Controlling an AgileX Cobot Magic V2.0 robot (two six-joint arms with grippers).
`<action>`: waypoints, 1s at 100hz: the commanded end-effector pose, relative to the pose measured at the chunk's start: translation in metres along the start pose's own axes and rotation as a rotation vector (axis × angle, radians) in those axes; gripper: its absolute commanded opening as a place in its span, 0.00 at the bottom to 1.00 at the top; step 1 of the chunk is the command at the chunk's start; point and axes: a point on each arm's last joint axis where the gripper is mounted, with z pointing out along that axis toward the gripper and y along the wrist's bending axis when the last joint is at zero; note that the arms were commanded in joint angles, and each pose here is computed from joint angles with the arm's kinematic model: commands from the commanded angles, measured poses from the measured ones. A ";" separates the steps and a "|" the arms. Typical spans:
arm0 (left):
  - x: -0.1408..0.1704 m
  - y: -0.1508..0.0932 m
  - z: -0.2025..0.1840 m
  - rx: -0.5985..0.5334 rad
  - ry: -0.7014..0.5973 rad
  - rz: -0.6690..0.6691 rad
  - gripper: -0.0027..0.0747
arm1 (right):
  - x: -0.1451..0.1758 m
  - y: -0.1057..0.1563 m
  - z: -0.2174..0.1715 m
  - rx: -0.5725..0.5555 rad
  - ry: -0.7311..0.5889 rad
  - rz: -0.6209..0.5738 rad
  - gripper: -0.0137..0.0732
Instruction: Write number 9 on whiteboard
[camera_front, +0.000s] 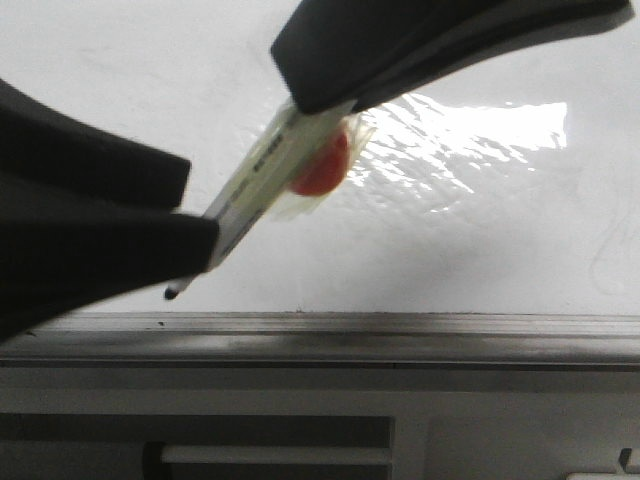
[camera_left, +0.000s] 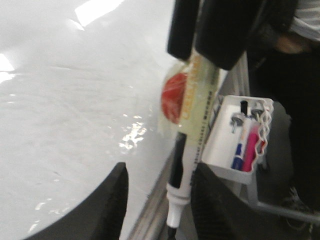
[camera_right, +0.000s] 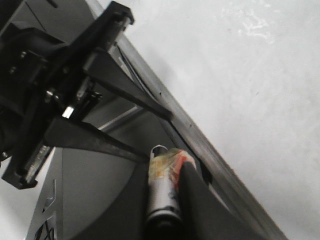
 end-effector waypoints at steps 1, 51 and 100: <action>-0.026 0.011 -0.012 -0.089 -0.159 -0.083 0.40 | -0.020 -0.006 -0.021 0.047 -0.156 -0.014 0.09; -0.040 0.028 -0.048 -0.274 -0.242 -0.172 0.40 | -0.043 -0.051 -0.043 0.260 -0.241 0.102 0.09; -0.041 0.028 -0.048 -0.274 -0.244 -0.172 0.40 | -0.072 -0.070 0.014 0.226 -0.097 0.144 0.09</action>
